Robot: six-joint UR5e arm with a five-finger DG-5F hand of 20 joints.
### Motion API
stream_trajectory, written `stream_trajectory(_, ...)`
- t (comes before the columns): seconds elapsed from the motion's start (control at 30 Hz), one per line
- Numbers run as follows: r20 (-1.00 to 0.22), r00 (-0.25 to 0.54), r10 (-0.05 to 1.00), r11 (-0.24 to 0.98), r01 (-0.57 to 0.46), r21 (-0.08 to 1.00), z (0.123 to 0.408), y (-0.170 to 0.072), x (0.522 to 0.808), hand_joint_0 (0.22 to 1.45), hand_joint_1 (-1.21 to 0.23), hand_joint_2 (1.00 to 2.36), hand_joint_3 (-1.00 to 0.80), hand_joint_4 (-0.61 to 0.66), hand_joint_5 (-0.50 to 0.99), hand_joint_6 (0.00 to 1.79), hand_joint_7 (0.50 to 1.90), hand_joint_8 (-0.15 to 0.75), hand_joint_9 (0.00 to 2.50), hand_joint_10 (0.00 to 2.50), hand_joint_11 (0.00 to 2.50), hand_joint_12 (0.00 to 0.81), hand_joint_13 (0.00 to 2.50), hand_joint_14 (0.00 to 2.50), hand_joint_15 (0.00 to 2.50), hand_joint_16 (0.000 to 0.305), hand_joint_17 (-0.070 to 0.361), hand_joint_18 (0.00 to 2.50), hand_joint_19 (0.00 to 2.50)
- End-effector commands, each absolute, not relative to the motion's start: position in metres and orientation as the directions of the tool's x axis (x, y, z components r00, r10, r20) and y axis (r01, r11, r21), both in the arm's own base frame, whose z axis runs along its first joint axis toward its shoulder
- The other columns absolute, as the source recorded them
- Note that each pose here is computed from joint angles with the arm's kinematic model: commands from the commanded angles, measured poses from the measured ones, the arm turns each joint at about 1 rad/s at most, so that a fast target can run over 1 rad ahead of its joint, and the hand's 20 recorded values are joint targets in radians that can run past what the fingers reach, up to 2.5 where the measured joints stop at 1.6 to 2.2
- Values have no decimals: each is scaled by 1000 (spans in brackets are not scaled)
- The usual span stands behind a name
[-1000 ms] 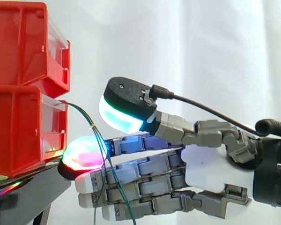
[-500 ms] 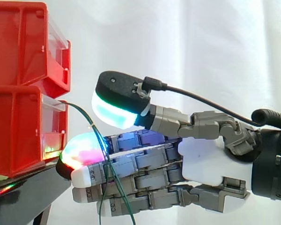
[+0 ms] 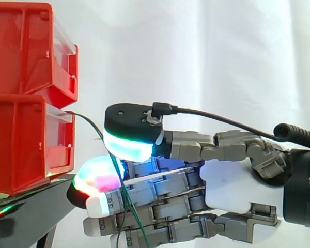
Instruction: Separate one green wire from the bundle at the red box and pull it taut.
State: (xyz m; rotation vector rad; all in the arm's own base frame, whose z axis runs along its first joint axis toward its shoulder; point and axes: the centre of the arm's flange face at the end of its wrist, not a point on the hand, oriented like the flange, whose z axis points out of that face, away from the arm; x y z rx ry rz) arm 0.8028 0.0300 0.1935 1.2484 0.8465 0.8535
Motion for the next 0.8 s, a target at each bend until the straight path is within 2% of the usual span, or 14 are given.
stream_trajectory(0.0, -60, 439, 896, 103, -75, 992, 195, 30, 803, 573, -735, 1015, -161, 231, -150, 801, 1070, 295, 852, 8, 291, 342, 664, 2, 82, 45, 102, 671, 143)
stream_trajectory(0.1, -58, 438, 897, 97, -66, 993, 197, 30, 803, 572, -736, 1014, -156, 253, -160, 847, 1002, 303, 880, 9, 331, 349, 680, 3, 93, 47, 105, 694, 145)
stream_trajectory(0.23, -64, 434, 899, 86, -33, 996, 204, 30, 803, 567, -735, 1014, -143, 254, -157, 856, 1005, 311, 906, 10, 343, 358, 691, 3, 91, 48, 108, 712, 137)
stream_trajectory(0.37, -62, 430, 901, 75, -15, 997, 207, 31, 802, 583, -701, 1006, -15, 188, -157, 907, 1026, 341, 967, 11, 454, 389, 751, 4, 129, 54, 121, 779, 119)
stream_trajectory(0.5, -38, 428, 903, 42, 1, 999, 211, 30, 800, 595, -697, 1004, 16, 139, -158, 917, 1046, 344, 981, 12, 506, 394, 770, 5, 153, 55, 123, 806, 124)
stream_trajectory(0.63, -34, 427, 904, 29, 18, 999, 215, 29, 796, 604, -709, 1009, -8, 140, -166, 922, 1012, 334, 972, 12, 540, 385, 758, 6, 162, 52, 117, 789, 133)
stream_trajectory(0.73, -38, 425, 904, 25, 36, 999, 219, 28, 792, 597, -779, 1015, -91, 160, -173, 919, 1022, 317, 959, 17, 573, 367, 741, 6, 173, 48, 108, 755, 160)
stream_trajectory(0.77, -37, 425, 904, 23, 40, 999, 225, 27, 790, 579, -798, 1015, -186, 185, -177, 917, 1040, 304, 953, 15, 583, 353, 730, 6, 176, 45, 102, 732, 177)
